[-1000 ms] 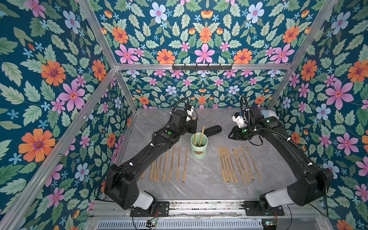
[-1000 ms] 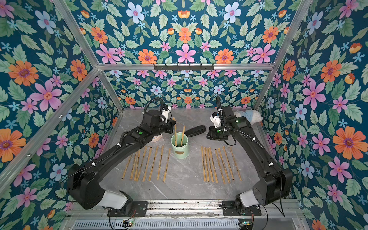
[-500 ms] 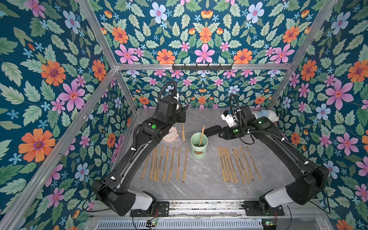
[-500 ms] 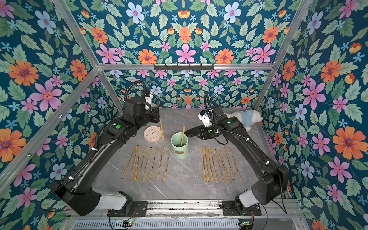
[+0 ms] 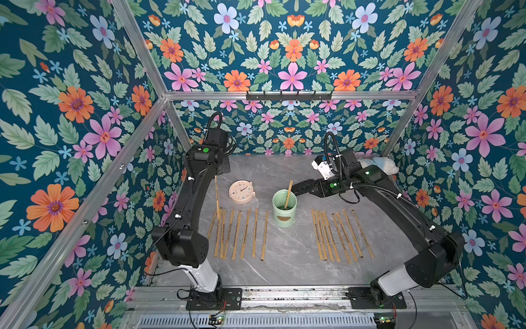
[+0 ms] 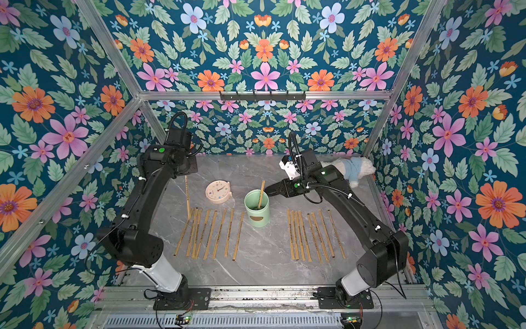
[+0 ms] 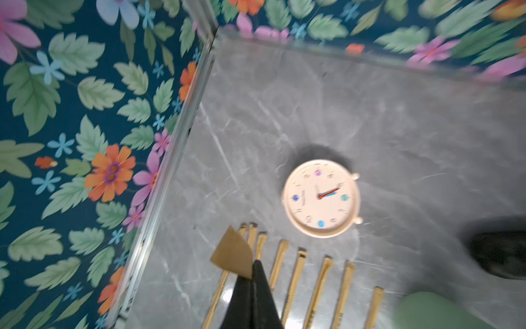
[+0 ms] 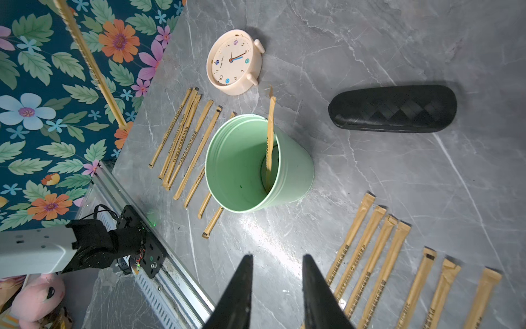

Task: Take the straws out of the storage container
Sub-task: Pick up the straw from the container.

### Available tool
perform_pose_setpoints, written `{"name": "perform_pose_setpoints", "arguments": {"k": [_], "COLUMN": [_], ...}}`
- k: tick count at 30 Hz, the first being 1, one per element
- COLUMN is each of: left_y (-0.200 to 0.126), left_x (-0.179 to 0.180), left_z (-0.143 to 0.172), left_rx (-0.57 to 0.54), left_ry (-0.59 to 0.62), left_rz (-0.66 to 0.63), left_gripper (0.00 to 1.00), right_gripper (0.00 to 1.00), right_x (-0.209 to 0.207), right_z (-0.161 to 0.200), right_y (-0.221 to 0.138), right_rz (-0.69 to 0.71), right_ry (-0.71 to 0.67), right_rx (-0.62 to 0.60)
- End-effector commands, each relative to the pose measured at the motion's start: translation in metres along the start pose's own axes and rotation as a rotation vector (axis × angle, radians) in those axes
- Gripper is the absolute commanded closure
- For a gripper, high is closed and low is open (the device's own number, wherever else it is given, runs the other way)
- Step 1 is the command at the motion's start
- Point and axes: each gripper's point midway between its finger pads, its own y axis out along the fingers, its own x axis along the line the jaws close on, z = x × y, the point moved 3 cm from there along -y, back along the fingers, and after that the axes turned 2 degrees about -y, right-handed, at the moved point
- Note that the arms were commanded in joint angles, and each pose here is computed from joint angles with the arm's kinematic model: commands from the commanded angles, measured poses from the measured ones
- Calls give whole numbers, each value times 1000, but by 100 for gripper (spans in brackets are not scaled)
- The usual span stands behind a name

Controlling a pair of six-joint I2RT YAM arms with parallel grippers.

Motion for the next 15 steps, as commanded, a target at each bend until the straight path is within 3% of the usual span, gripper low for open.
{"name": "perform_pose_setpoints", "arguments": {"k": [1, 15], "left_y": [18, 111], "left_x": [28, 78], "left_z": [26, 73], "left_rx": [148, 334], "left_ry": [52, 46], "left_rz": [-183, -311], "left_gripper": [95, 95], "right_gripper": [68, 68], "right_x": [6, 21], "right_z": [-2, 0], "right_y": [2, 15], "right_rz": [-40, -65], "right_ry": [-32, -43], "right_rx": [0, 37]}}
